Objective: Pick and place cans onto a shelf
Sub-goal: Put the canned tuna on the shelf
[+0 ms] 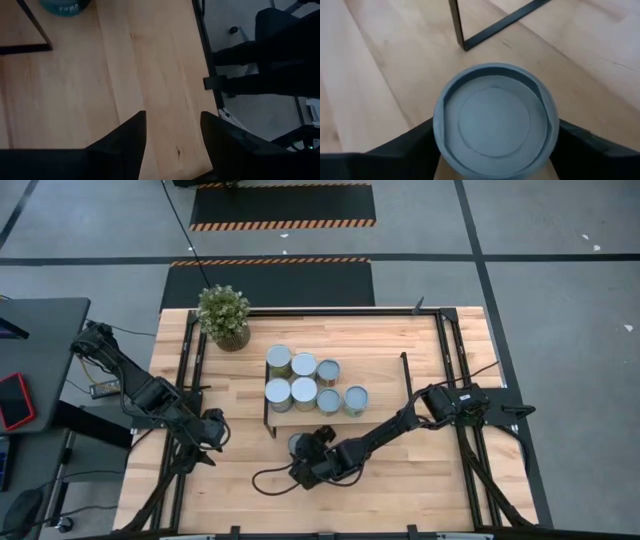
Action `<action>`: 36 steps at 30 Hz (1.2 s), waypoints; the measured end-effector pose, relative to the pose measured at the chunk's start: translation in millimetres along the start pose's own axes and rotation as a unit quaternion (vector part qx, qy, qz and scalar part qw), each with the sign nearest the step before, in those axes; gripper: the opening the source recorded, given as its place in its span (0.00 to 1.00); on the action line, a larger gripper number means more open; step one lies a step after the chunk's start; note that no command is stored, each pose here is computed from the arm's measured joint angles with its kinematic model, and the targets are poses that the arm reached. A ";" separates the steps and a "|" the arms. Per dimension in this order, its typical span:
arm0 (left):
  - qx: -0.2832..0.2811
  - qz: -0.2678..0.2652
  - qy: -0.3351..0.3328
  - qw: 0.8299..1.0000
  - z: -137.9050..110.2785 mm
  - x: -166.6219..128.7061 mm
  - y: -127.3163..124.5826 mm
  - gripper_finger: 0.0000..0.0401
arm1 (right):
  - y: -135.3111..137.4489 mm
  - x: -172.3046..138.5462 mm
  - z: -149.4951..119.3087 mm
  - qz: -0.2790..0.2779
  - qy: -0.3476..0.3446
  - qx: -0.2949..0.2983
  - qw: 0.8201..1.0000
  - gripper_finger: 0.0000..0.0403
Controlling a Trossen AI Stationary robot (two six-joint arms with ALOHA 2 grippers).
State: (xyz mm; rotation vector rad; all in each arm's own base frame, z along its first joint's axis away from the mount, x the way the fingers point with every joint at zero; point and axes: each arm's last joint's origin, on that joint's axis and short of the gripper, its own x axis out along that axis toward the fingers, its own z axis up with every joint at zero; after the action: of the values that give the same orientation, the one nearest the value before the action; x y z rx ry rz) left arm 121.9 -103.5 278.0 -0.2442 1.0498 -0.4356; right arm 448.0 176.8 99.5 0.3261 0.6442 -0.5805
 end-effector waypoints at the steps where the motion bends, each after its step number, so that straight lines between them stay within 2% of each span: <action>1: 0.000 -0.002 -0.003 1.000 0.4 -0.3 -0.4 0.48 | -0.2 0.4 0.7 0.002 0.002 0.000 1.000 0.75; 4: -0.002 -0.013 -0.019 1.000 1.5 -3.5 -1.4 0.48 | 1.7 -0.6 3.4 0.018 0.019 0.000 1.000 0.73; 8: 0.004 -0.014 -0.022 1.000 0.7 -5.8 -1.0 0.48 | 13.3 -10.5 16.2 0.066 0.054 -0.008 0.996 0.73; 14: 0.061 -0.011 -0.024 0.998 1.1 -5.3 -1.0 0.48 | 33.2 -64.6 69.7 0.159 0.057 0.000 0.986 0.74; 17: 0.063 -0.009 -0.025 0.998 1.2 -5.3 -0.8 0.48 | 29.0 -99.9 98.0 0.166 0.062 -0.016 0.984 0.73; 23: 0.052 -0.011 -0.028 0.998 1.8 -5.4 -1.3 0.48 | -4.9 -172.6 150.5 0.155 0.050 -0.019 0.986 0.74; 27: 0.051 -0.012 -0.030 0.998 2.0 -5.4 -1.4 0.48 | -34.9 -210.1 181.2 0.138 0.005 -0.026 0.990 0.74; 31: 0.051 -0.012 -0.031 0.998 2.3 -5.4 -1.5 0.48 | -79.8 -236.8 206.6 0.064 -0.024 -0.023 0.997 0.74; 36: 0.051 -0.013 -0.031 0.998 2.3 -5.4 -1.5 0.48 | -124.4 -249.6 219.2 -0.009 0.002 -0.037 0.999 0.74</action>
State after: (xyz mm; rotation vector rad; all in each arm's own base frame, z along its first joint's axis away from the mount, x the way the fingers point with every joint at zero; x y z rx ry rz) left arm 121.3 -102.4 284.0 -0.1797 0.9615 -0.4993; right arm 313.7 78.8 412.9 0.2530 0.6709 -0.5722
